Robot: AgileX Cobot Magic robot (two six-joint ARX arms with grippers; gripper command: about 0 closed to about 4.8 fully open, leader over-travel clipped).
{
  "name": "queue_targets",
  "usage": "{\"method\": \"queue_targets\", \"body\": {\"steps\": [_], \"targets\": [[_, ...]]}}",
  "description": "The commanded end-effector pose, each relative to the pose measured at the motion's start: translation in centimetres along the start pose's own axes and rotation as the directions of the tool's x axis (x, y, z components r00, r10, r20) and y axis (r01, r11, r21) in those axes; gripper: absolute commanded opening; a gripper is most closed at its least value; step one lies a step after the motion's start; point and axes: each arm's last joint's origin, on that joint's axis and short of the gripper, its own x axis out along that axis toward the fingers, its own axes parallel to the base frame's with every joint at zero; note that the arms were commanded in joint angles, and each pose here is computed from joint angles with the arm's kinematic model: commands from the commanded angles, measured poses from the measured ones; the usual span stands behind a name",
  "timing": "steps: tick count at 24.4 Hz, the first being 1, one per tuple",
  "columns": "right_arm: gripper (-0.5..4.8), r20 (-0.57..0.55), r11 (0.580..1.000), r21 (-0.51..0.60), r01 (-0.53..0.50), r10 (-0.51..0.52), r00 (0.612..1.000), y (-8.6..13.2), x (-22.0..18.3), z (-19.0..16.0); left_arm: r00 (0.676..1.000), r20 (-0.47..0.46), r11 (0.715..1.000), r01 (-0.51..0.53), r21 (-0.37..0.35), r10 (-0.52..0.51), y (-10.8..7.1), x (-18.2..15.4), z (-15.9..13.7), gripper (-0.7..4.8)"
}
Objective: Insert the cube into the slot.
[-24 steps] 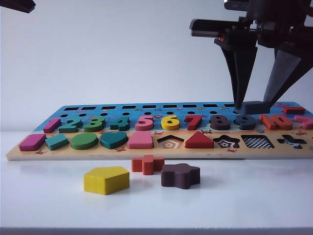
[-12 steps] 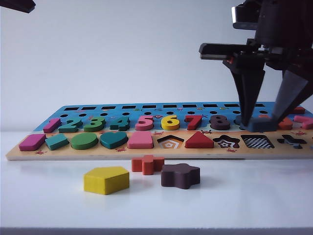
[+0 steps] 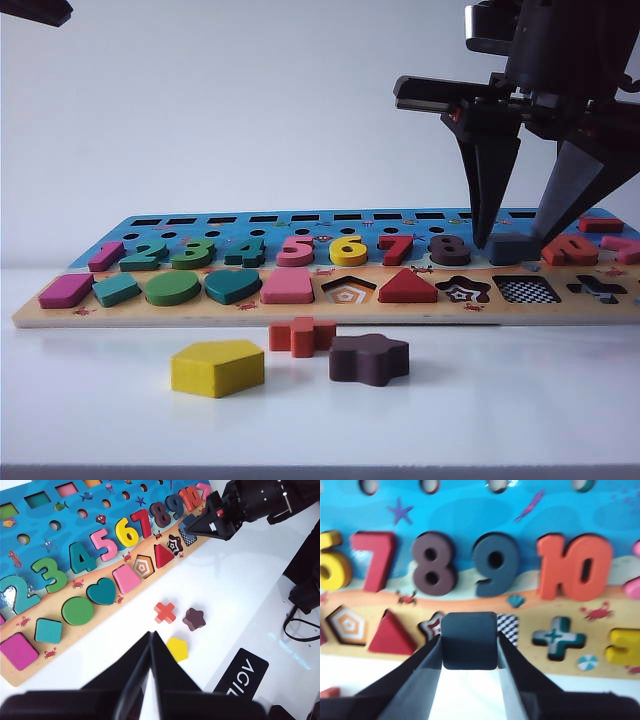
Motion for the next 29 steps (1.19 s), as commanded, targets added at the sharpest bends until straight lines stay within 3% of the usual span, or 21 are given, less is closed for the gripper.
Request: {"method": "queue_targets", "body": {"steps": [1, 29], "targets": [[0.17, 0.014, 1.000, 0.001, 0.003, -0.003, 1.000, -0.2, -0.1, 0.3, 1.000, 0.016, 1.000, 0.001, 0.016, -0.001, 0.0, -0.1, 0.3, 0.10], [0.14, -0.002, 1.000, 0.006, -0.007, 0.007, 1.000, -0.7, 1.2, -0.5, 1.000, 0.016, 1.000, 0.001, 0.016, -0.002, 0.0, -0.1, 0.2, 0.10]]}}
